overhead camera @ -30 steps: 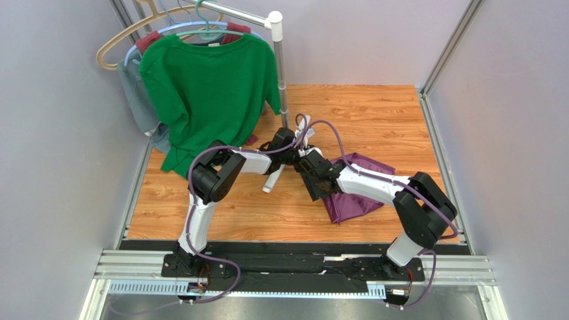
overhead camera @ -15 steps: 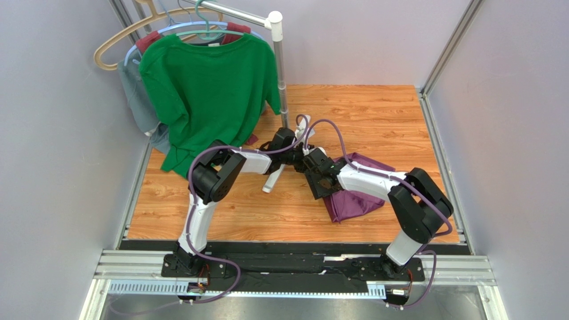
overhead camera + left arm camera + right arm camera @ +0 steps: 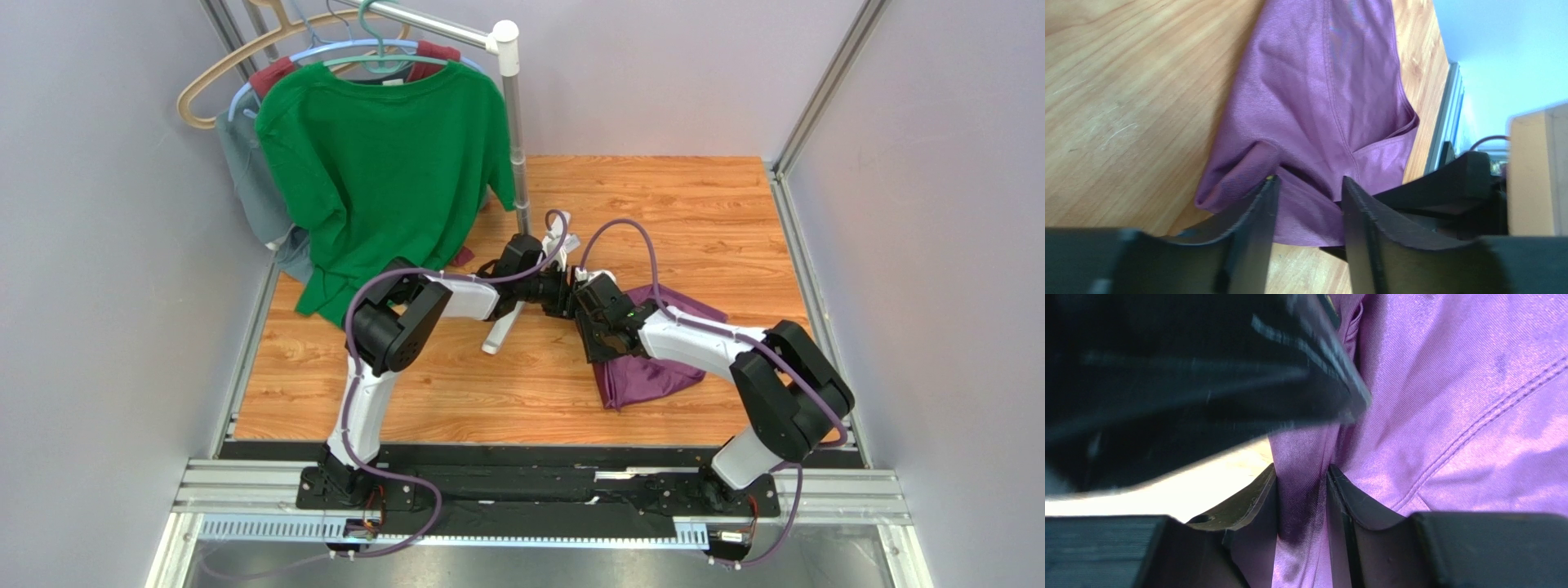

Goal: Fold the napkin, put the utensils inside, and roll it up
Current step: Roll the napkin with the utensil

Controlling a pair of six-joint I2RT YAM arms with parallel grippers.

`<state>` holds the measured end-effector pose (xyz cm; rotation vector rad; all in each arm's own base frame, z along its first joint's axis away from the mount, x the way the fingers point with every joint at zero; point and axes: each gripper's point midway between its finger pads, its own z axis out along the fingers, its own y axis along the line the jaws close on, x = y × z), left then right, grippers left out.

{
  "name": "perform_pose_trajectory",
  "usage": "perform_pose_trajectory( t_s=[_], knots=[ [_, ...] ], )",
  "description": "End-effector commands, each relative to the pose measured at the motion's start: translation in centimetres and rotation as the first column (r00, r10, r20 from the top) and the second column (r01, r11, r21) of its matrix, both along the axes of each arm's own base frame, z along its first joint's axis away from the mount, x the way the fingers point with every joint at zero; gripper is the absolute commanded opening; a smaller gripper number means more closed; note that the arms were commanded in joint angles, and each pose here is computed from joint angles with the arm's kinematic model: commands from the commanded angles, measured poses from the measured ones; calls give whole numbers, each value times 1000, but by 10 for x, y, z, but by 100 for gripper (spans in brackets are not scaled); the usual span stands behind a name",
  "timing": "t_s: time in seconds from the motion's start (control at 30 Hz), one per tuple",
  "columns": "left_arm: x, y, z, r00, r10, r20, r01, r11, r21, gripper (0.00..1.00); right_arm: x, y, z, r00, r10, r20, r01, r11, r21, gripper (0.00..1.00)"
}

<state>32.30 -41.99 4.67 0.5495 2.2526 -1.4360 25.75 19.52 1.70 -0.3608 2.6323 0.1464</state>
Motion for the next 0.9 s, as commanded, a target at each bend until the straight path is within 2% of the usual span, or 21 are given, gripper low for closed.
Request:
perform_pose_trajectory(
  t_s=[0.0,0.07,0.3,0.6,0.87],
  knots=[
    [13,0,36,996,30,85,-27,999,-39,59,-49,1,-36,977,6,-214,12,997,81,34],
    [16,2,52,993,46,112,-40,998,-56,64,-49,6,-35,975,8,-224,21,991,129,33],
    [17,12,80,981,69,182,-60,997,-53,67,-57,7,-37,965,5,-263,55,974,221,31],
    [22,32,67,968,149,201,-160,986,39,67,-62,2,-39,959,-15,-284,98,954,283,31],
    [13,42,38,977,98,191,-126,982,141,67,-59,0,-38,959,-25,-283,111,951,289,30]
  ],
)
